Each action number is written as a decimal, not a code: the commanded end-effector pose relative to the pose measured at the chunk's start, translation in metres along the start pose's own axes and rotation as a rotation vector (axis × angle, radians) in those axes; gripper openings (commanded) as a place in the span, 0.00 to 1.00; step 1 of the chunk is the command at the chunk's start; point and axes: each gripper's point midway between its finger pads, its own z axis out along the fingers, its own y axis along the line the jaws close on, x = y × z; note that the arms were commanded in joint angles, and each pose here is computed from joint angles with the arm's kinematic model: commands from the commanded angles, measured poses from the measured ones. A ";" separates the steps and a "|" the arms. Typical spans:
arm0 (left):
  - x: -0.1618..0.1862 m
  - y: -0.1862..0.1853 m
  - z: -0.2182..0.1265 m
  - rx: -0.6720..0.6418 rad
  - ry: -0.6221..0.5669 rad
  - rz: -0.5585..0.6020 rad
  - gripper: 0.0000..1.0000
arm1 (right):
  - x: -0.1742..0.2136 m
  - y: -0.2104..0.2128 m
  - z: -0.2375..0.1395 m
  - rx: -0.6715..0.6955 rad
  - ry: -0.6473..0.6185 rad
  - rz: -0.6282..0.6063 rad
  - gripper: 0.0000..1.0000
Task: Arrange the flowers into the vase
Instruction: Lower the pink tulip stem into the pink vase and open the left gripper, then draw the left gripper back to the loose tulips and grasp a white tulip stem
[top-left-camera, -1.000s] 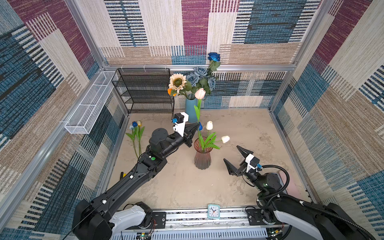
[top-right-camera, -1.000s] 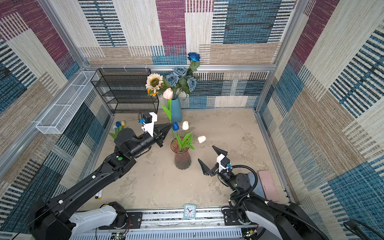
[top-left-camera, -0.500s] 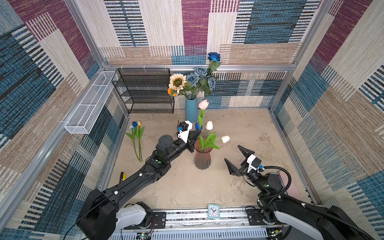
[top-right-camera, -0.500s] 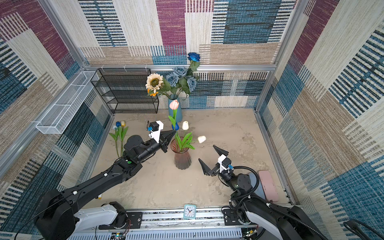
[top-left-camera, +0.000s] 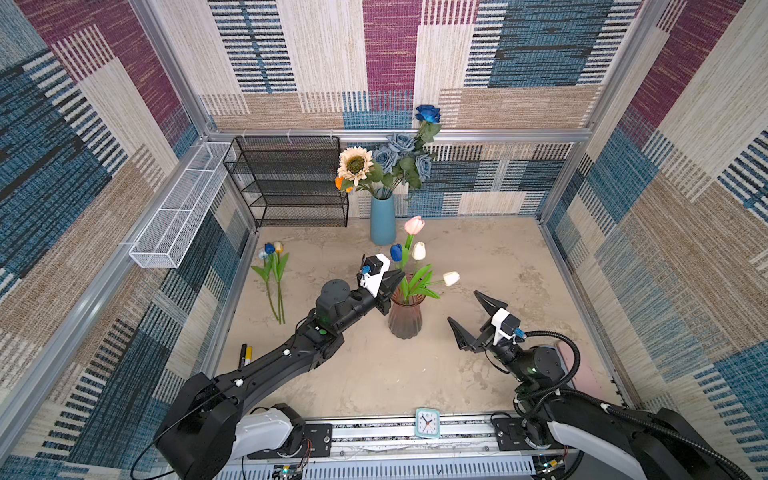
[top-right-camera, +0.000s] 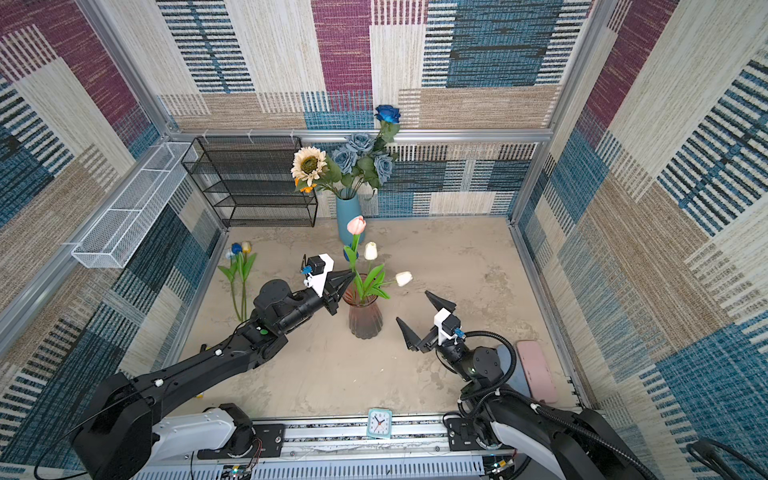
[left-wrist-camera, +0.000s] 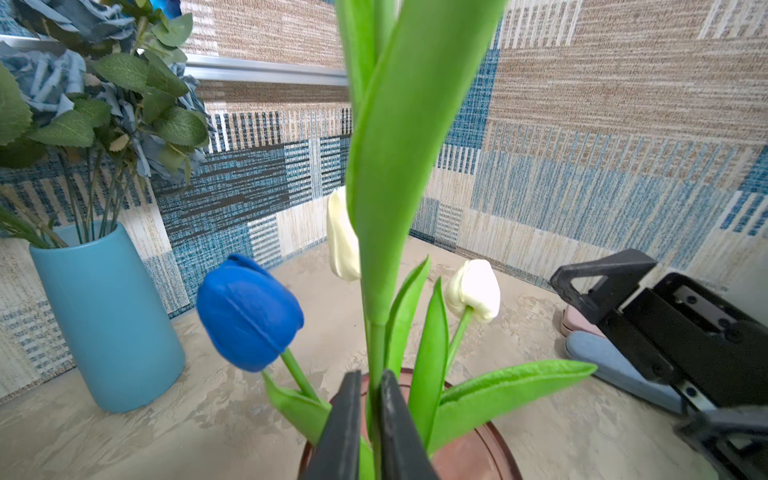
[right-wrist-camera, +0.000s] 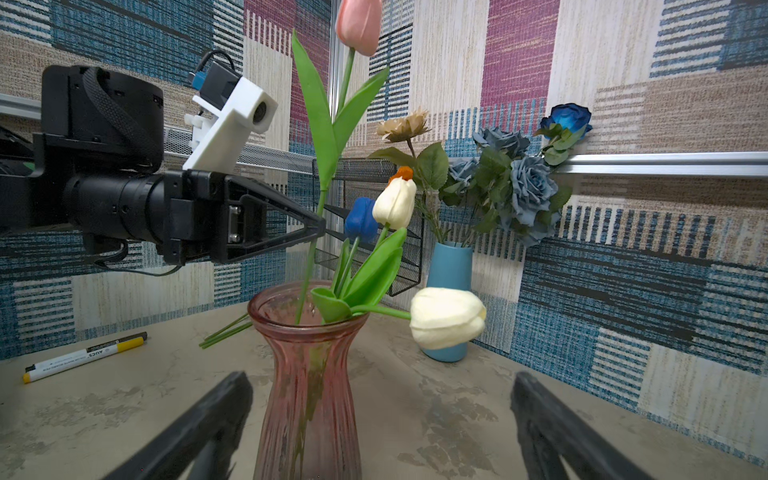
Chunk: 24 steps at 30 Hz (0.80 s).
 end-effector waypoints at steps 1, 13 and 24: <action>-0.005 -0.001 -0.002 -0.008 -0.022 0.050 0.23 | -0.003 0.001 -0.001 -0.006 -0.017 -0.004 1.00; 0.009 0.011 -0.017 -0.093 0.073 0.082 0.32 | -0.004 0.002 -0.001 -0.011 -0.020 -0.003 1.00; 0.001 0.142 -0.097 -0.613 0.134 -0.036 0.71 | -0.006 0.004 -0.001 -0.021 -0.027 0.005 1.00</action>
